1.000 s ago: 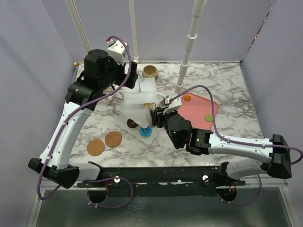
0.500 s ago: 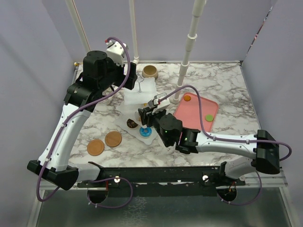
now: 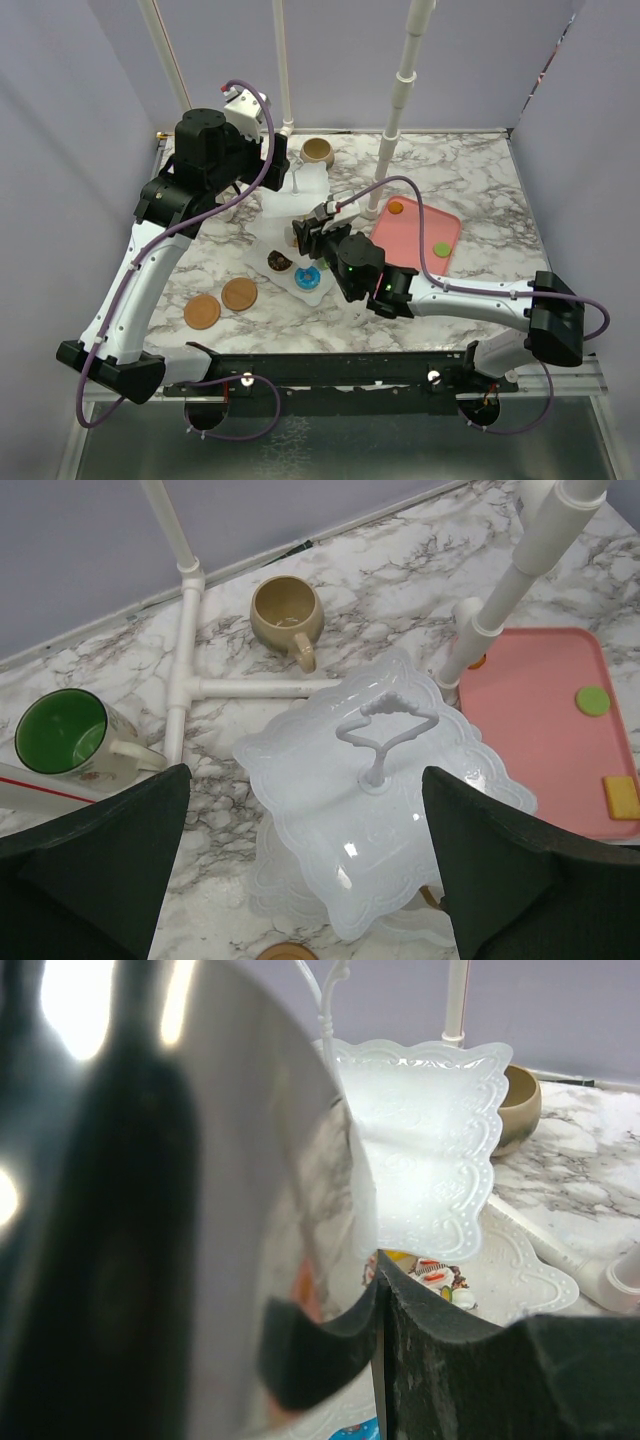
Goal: Serve the afternoon tea
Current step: Place the desert on the desert table.
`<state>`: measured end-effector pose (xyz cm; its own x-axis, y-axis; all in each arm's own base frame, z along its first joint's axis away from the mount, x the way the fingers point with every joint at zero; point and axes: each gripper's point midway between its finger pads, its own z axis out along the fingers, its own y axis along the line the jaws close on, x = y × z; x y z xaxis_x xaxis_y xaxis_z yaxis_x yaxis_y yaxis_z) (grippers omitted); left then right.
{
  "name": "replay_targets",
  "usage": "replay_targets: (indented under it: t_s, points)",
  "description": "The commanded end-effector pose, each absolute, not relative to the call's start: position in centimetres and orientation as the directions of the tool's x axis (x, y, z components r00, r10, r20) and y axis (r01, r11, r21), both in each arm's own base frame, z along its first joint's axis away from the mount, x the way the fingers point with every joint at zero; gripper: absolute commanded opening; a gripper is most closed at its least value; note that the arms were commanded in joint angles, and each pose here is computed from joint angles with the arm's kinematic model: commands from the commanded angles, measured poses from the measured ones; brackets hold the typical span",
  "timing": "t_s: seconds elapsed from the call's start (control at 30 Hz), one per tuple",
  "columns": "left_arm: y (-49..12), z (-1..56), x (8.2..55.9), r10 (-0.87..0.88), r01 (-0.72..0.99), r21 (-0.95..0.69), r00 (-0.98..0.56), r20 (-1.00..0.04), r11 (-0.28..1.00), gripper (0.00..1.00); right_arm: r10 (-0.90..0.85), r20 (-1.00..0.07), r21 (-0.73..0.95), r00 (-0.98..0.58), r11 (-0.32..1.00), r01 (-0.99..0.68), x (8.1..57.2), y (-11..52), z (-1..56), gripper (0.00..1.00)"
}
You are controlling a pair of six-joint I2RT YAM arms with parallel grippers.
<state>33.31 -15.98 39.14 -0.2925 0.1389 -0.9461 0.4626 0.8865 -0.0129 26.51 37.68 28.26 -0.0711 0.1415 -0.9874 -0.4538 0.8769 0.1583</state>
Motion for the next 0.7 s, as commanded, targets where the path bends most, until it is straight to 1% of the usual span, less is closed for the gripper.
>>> replay_targets:
  t_s: [0.0,0.23,0.67]
  points:
    - [-15.6,39.5,32.6,0.139,0.469,-0.011,-0.285,-0.948,0.883,0.99,0.164,-0.983,0.184,-0.083,0.854,-0.486,26.2,38.5,27.9,0.35]
    - [-15.7,39.5,32.5,0.137,0.470,-0.015,-0.286,-0.948,0.882,0.99,0.158,-0.983,0.184,-0.094,0.852,-0.490,25.9,38.1,27.6,0.47]
    - [-15.7,39.9,32.7,0.127,0.466,-0.019,-0.281,-0.951,0.884,0.99,0.146,-0.985,0.174,-0.096,0.860,-0.480,25.6,36.9,27.7,0.56]
